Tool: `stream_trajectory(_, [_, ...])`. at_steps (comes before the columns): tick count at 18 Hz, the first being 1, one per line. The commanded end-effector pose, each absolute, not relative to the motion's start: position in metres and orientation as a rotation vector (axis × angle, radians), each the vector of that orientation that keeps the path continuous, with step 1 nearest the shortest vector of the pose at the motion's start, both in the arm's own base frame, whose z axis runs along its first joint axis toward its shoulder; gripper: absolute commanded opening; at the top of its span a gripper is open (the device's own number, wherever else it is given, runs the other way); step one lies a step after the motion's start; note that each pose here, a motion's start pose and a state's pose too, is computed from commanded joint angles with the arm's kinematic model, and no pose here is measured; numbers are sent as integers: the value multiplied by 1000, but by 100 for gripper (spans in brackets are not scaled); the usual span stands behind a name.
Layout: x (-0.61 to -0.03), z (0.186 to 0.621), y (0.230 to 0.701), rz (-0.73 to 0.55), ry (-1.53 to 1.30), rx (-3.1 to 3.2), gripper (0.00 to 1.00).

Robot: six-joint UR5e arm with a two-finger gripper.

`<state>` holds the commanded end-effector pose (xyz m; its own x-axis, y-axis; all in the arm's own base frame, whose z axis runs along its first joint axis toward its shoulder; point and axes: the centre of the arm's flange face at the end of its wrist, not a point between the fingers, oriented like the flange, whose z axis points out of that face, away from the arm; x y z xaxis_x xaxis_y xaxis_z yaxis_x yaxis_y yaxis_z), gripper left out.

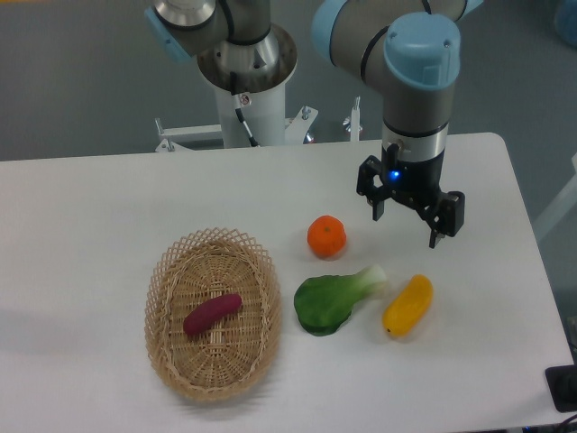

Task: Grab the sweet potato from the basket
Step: 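Move the open gripper over the purple sweet potato in the basket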

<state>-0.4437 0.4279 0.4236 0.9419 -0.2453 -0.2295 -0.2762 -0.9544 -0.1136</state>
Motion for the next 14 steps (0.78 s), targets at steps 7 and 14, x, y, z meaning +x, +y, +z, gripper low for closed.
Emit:
stream_trajectory(7, [-425, 413, 433, 283, 369, -2963, 100])
stream_trajectory(14, [-359, 385, 477, 179, 133, -2979, 100])
